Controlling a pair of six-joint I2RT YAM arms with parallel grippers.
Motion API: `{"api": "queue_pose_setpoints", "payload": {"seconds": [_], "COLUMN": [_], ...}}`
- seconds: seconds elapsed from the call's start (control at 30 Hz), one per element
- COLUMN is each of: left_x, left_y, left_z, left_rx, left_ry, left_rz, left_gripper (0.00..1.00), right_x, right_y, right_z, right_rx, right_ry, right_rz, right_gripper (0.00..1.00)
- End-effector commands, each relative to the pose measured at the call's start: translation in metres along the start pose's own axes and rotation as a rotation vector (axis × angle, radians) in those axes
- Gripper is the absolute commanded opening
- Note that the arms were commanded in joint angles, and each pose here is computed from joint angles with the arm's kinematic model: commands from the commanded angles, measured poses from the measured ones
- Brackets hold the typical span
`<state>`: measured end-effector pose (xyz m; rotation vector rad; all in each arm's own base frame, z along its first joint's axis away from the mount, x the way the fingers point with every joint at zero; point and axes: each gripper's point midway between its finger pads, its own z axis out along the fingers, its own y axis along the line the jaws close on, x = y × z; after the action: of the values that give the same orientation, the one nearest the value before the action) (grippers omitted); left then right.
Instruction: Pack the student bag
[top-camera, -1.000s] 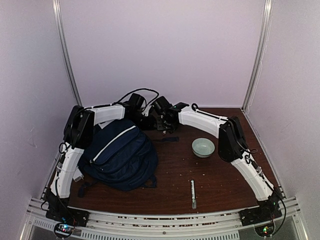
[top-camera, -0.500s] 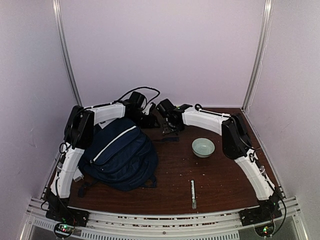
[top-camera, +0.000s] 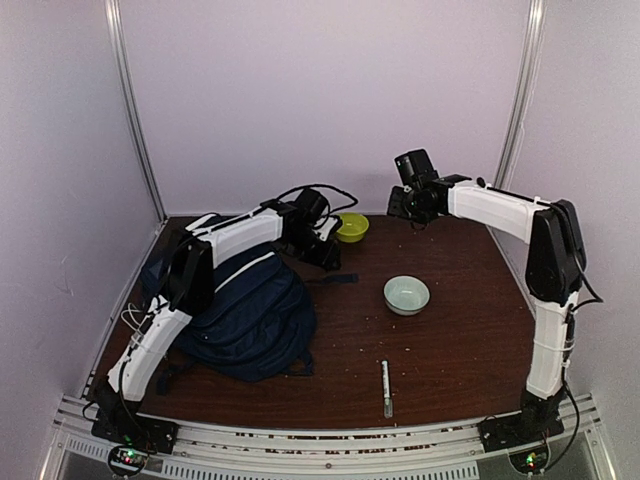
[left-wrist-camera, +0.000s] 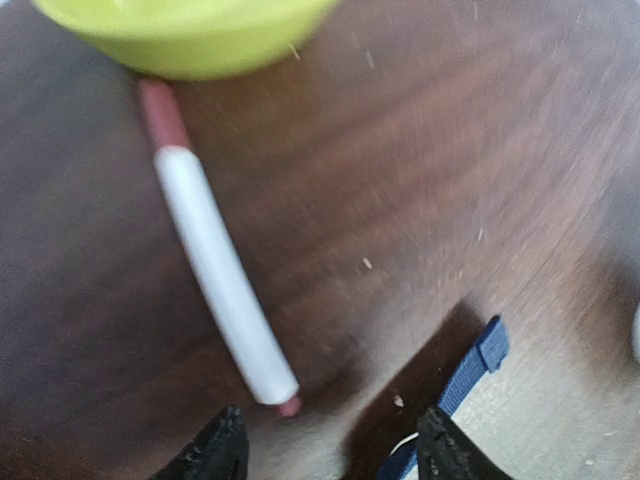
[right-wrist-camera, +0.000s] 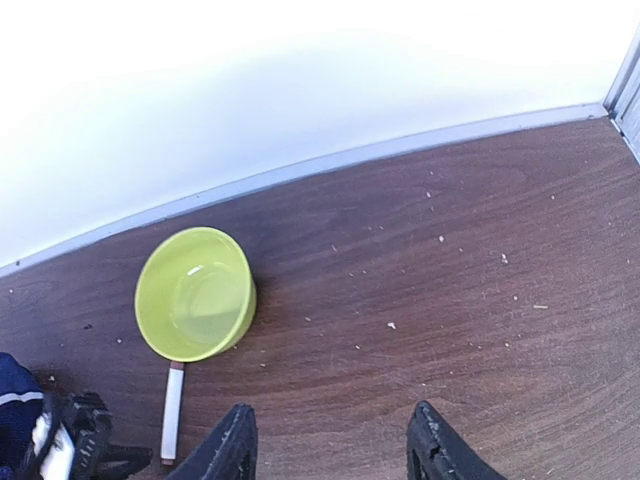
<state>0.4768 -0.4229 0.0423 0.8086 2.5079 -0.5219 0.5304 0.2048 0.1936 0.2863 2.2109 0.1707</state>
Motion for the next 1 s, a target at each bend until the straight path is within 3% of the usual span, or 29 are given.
{"api": "queue_pose_setpoints", "payload": {"seconds": [0.0, 0.17, 0.5, 0.73, 0.97], "left_x": [0.008, 0.007, -0.011, -0.011, -0.015], "left_y": [0.005, 0.011, 0.015, 0.014, 0.008], "left_z": [0.006, 0.007, 0.012, 0.012, 0.015], "left_rx": [-0.121, -0.122, -0.097, -0.1, -0.073], "left_ry": [0.044, 0.043, -0.03, -0.031, -0.049], "left_rz": [0.075, 0.03, -0.027, -0.024, -0.025], "left_gripper": [0.56, 0.49, 0.45, 0.39, 0.39], "right_x": [0.011, 0.016, 0.015, -0.004, -0.015], "right_y": [-0.013, -0.03, -0.022, -0.024, -0.025], "right_z": [0.005, -0.007, -0.009, -0.02, -0.025], "right_rx": [-0.014, -0.004, -0.062, -0.044, -0.044], "right_ry": [0.024, 0.011, 0.014, -0.043, -0.082], "right_rz": [0.013, -0.008, 0.023, -0.015, -0.017], "right_gripper": [0.53, 0.53, 0.53, 0.54, 0.54]}}
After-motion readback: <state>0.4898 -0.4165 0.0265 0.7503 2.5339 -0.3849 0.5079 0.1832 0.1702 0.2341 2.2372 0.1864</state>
